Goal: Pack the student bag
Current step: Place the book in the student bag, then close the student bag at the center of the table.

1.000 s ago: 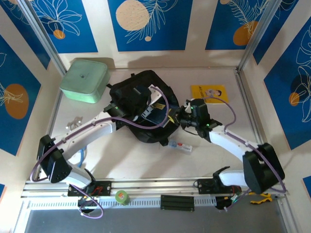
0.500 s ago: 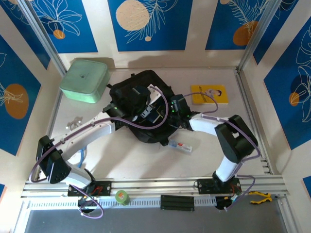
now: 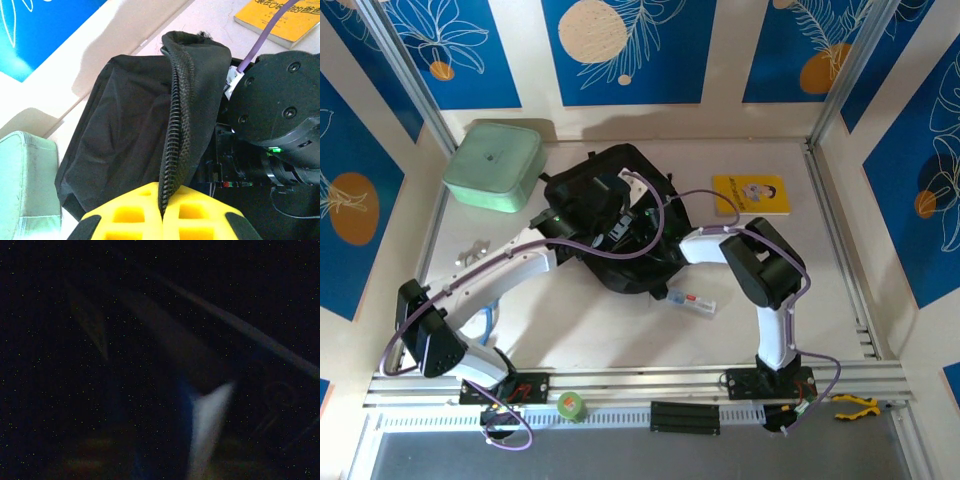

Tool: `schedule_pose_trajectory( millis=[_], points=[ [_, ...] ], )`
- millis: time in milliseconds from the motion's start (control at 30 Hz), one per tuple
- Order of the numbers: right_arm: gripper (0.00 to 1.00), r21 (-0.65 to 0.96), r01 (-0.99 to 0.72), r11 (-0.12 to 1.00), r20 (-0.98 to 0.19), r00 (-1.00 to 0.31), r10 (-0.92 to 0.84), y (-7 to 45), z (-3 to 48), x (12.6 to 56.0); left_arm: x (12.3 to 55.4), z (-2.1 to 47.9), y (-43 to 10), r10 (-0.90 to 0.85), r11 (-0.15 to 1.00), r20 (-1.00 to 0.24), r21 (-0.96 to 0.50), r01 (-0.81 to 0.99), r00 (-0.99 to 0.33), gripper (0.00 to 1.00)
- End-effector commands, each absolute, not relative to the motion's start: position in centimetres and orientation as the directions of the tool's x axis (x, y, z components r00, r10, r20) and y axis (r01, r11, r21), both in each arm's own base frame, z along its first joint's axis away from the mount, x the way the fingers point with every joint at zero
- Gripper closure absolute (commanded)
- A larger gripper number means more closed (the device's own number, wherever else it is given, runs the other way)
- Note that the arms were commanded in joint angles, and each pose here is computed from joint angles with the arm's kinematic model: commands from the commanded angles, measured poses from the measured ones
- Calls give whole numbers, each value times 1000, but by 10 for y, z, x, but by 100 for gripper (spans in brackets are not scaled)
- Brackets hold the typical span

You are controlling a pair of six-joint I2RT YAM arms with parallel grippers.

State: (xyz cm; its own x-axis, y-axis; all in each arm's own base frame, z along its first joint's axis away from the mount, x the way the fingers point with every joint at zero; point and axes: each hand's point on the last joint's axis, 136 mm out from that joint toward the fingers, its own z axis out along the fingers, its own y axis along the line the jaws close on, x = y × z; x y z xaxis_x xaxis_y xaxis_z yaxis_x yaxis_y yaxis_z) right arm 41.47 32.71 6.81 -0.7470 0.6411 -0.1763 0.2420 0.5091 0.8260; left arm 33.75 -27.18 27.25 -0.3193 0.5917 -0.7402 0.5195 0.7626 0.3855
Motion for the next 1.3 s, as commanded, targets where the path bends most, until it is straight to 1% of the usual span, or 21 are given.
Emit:
schedule_pose_trajectory(
  millis=[0, 67, 200, 367, 500, 633, 767, 867, 933, 967, 1033, 1100, 1167, 1200, 1267],
  points=[
    [60, 828, 197, 525, -196, -776, 600, 327, 83, 406, 344, 303, -275, 518, 806, -806, 349, 478, -287, 100],
    [59, 812, 218, 542, -184, -785, 591, 323, 81, 399, 344, 304, -276, 517, 806, -808, 347, 479, -284, 100],
    [58, 804, 256, 537, -141, -796, 589, 318, 73, 385, 343, 305, -276, 513, 806, -810, 342, 483, -284, 100],
    [58, 781, 281, 557, -143, -788, 599, 307, 72, 378, 341, 302, -275, 518, 803, -805, 342, 487, -289, 100],
    [58, 804, 205, 559, -199, -793, 576, 302, 102, 375, 341, 289, -270, 537, 801, -782, 355, 483, -317, 100],
    [52, 789, 152, 595, -266, -789, 554, 276, 147, 361, 332, 268, -264, 532, 805, -755, 313, 503, -383, 100],
    [51, 741, 139, 657, -320, -787, 527, 240, 164, 343, 324, 247, -254, 506, 822, -750, 270, 501, -426, 100],
    [50, 651, 143, 746, -365, -803, 472, 207, 170, 327, 317, 235, -250, 480, 831, -755, 229, 506, -447, 100],
    [48, 572, 158, 805, -396, -806, 440, 181, 173, 316, 307, 229, -258, 451, 821, -769, 159, 548, -453, 98],
    [46, 541, 171, 823, -405, -805, 434, 169, 174, 311, 302, 224, -263, 436, 811, -778, 122, 572, -453, 94],
    [41, 494, 202, 845, -420, -796, 436, 145, 174, 305, 293, 219, -274, 387, 792, -804, 39, 610, -451, 81],
    [38, 480, 244, 843, -416, -782, 463, 123, 174, 304, 287, 219, -283, 325, 771, -835, -38, 635, -444, 57],
    [37, 498, 259, 828, -410, -771, 488, 109, 177, 310, 282, 225, -290, 270, 754, -857, -96, 650, -440, 40],
    [34, 512, 259, 819, -410, -765, 497, 105, 179, 315, 282, 231, -292, 226, 754, -866, -134, 643, -445, 32],
    [32, 536, 258, 804, -405, -757, 513, 99, 183, 328, 283, 244, -297, 119, 748, -883, -221, 626, -455, 21]
  ],
)
